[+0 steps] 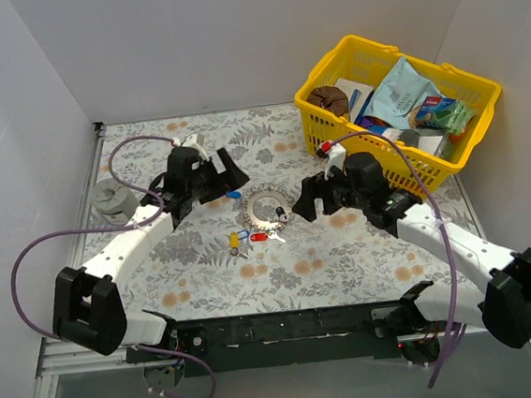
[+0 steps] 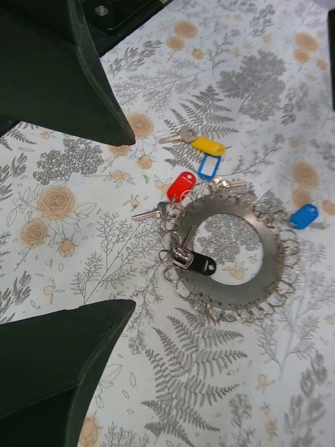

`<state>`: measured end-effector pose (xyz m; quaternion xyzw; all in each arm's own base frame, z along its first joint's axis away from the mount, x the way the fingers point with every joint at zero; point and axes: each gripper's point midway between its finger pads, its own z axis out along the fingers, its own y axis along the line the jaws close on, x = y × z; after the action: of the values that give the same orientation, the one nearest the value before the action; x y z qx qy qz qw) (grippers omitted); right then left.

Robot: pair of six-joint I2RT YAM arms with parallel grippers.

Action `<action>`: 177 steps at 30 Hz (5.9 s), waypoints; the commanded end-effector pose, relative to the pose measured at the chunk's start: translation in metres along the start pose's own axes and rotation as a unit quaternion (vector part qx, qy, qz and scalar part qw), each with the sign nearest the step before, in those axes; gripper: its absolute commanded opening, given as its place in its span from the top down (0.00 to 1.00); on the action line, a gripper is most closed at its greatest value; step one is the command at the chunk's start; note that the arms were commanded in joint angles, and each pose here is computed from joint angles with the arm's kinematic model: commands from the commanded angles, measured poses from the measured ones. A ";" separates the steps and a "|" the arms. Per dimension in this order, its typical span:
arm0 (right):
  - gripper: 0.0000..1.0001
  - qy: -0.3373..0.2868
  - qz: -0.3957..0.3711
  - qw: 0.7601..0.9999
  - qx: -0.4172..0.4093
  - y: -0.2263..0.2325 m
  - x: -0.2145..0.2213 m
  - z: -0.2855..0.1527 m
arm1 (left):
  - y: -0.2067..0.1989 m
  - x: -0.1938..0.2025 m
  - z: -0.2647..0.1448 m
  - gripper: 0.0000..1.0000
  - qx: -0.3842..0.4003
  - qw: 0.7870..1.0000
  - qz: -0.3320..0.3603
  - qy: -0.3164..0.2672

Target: Put the keys on the keyring

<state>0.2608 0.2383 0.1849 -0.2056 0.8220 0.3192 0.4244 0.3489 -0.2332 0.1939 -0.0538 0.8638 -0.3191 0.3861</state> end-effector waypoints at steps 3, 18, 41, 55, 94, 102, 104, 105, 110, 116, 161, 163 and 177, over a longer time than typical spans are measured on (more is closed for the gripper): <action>0.02 0.085 -0.035 0.996 -0.010 0.012 0.025 0.047 | 0.110 0.066 -0.036 0.09 -0.101 0.985 -0.106 0.090; 0.40 0.203 -0.079 0.976 0.004 0.019 0.066 0.161 | 0.109 0.088 -0.046 0.09 -0.067 0.981 -0.139 0.120; 0.54 0.257 -0.049 0.965 -0.005 0.016 0.143 0.101 | 0.108 0.083 -0.044 0.09 -0.058 0.984 -0.117 0.118; 0.21 -0.010 -0.079 0.997 0.001 0.052 -0.023 0.025 | 0.067 0.043 -0.063 0.06 0.025 0.997 -0.060 0.047; 0.25 0.098 0.024 0.994 0.047 -0.020 0.061 0.031 | 0.050 0.128 0.031 0.11 -0.147 0.971 0.012 0.188; 0.26 0.106 0.023 0.993 0.038 -0.018 0.066 0.033 | 0.056 0.151 0.032 0.27 -0.145 0.967 0.015 0.209; 0.26 0.104 0.022 0.994 0.035 -0.017 0.065 0.034 | 0.056 0.157 0.035 0.32 -0.136 0.968 0.010 0.213; 0.27 0.106 0.022 0.994 0.034 -0.017 0.066 0.034 | 0.056 0.159 0.036 0.34 -0.132 0.968 0.009 0.215; 0.27 0.108 0.022 0.993 0.030 -0.015 0.066 0.034 | 0.062 0.168 0.043 0.47 -0.141 0.964 0.007 0.224; 0.27 0.108 0.022 0.993 0.031 -0.015 0.067 0.032 | 0.058 0.170 0.043 0.74 -0.134 0.965 0.019 0.225; 0.32 0.197 0.024 0.977 0.082 -0.035 0.108 0.061 | 0.049 0.167 0.026 0.39 -0.121 0.974 0.041 0.189; 0.34 0.206 0.029 0.975 0.080 -0.035 0.114 0.062 | 0.051 0.169 0.028 0.39 -0.122 0.973 0.041 0.190; 0.51 0.241 0.034 0.970 0.023 -0.012 0.138 0.055 | 0.048 0.174 0.048 0.43 -0.108 0.972 0.047 0.202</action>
<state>0.2339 0.2519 0.0384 -0.2257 0.9194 0.2368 0.2186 0.2620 -0.2701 0.0319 0.0009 0.9571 -0.2032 0.2067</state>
